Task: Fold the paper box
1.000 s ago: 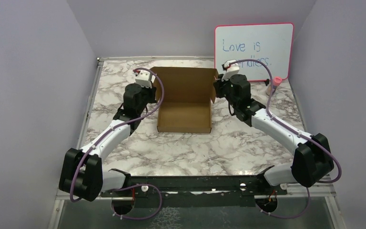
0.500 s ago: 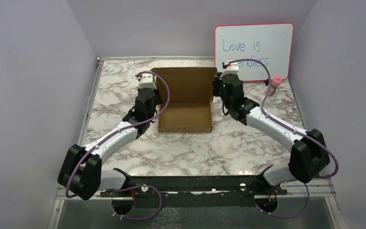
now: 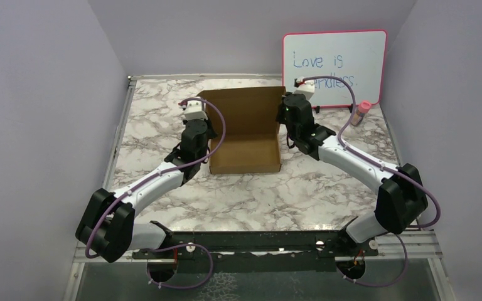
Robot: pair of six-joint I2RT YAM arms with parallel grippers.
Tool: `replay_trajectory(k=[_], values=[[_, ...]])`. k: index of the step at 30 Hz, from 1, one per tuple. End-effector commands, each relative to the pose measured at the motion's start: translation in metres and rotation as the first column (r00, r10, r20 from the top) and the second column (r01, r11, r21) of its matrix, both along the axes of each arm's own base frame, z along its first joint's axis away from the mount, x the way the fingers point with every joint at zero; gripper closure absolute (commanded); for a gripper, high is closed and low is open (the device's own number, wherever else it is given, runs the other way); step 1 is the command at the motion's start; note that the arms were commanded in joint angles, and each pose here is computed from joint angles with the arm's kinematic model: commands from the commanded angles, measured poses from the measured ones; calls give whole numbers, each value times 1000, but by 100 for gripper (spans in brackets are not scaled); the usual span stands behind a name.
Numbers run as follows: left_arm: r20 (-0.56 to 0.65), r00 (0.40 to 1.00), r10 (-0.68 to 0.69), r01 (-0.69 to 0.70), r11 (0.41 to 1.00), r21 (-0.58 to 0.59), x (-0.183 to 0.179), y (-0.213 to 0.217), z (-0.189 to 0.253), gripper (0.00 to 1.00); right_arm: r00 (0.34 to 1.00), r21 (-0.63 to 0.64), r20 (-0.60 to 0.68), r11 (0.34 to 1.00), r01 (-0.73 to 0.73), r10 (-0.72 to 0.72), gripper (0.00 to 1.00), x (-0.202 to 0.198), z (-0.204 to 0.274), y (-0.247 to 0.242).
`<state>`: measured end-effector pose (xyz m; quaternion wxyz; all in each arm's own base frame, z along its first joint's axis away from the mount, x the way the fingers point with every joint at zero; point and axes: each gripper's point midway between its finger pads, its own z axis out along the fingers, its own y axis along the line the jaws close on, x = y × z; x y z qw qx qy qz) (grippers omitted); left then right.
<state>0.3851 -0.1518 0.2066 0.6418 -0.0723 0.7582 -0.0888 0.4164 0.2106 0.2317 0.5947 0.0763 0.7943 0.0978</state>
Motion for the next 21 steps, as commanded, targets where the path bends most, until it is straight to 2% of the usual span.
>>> replay_trajectory(k=[1,21], values=[[27,1000,5,-3,998,-69,-1,-6,7,100,997,49,-18,996,72,-72,89,3,-1,0],[-51,998,-40,32,988,-152,-26,-20,-35,99,995,76,-59,993,87,-82,89,-27,-35,3]])
